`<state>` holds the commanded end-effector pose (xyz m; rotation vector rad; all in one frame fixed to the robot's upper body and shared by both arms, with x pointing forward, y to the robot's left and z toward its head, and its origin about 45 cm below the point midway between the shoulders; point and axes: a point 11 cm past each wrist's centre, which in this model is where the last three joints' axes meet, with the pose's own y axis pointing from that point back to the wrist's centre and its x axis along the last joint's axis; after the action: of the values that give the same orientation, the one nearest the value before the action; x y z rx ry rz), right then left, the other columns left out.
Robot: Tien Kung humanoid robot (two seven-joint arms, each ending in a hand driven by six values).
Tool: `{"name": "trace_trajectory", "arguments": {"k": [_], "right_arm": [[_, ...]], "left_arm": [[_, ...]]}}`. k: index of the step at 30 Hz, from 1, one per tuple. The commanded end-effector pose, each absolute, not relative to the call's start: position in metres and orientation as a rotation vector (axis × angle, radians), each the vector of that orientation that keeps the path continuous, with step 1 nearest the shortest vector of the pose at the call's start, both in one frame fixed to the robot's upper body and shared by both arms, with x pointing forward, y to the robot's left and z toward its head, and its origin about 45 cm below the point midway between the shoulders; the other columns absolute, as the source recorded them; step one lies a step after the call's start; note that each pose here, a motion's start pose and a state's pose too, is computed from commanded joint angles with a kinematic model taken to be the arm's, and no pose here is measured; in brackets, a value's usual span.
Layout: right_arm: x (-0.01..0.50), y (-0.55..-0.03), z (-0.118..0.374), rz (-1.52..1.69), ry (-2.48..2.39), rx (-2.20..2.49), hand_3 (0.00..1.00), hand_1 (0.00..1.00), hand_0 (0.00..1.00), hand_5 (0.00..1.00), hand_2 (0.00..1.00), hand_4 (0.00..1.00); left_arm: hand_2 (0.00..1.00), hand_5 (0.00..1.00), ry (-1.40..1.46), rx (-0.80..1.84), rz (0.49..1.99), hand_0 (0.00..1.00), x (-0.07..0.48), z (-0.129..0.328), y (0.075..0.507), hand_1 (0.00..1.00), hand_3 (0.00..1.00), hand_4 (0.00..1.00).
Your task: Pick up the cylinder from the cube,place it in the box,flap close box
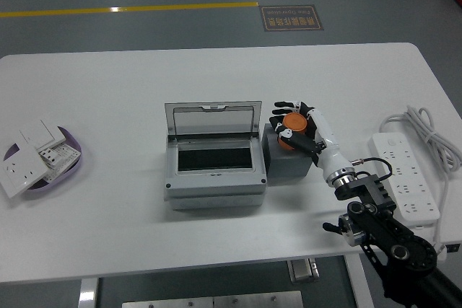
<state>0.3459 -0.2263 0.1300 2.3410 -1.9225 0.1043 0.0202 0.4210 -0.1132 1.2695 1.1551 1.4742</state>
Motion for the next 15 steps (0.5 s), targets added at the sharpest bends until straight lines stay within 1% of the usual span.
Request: {"name": "trace_trajectory", "arguments": {"k": [6, 7, 12, 13, 15], "right_arm": [[0.3456, -0.2240, 0.1300, 0.106, -1.914, 2.346, 0.630, 0.645, 0.747, 0.002, 0.578, 0.332], [0.3456, -0.2237, 0.1300, 0.107, -1.914, 2.347, 0.608, 0.630, 0.747, 0.002, 0.560, 0.232], [0.3458, -0.2231, 0.1312, 0.105, -1.923, 2.351, 0.608, 0.630, 0.747, 0.002, 0.560, 0.232], [0.3459, -0.2231, 0.1317, 0.103, -1.928, 2.353, 0.607, 0.629, 0.748, 0.002, 0.557, 0.192], [0.3461, -0.2232, 0.1328, 0.100, -1.940, 2.355, 0.607, 0.629, 0.748, 0.002, 0.557, 0.192]], "left_arm": [[0.579, 0.300, 1.153, 1.269, 1.475, 0.636, 0.0207, -0.1130, 0.4213, 0.661, 0.667, 0.719], [0.579, 0.299, 1.153, 1.269, 1.475, 0.636, 0.0208, -0.1130, 0.4213, 0.661, 0.667, 0.719], [0.579, 0.299, 1.154, 1.269, 1.475, 0.636, 0.0207, -0.1131, 0.4211, 0.661, 0.667, 0.719], [0.580, 0.298, 1.154, 1.268, 1.475, 0.636, 0.0207, -0.1131, 0.4209, 0.661, 0.668, 0.718], [0.580, 0.298, 1.154, 1.268, 1.475, 0.636, 0.0205, -0.1132, 0.4208, 0.661, 0.668, 0.718]]}}
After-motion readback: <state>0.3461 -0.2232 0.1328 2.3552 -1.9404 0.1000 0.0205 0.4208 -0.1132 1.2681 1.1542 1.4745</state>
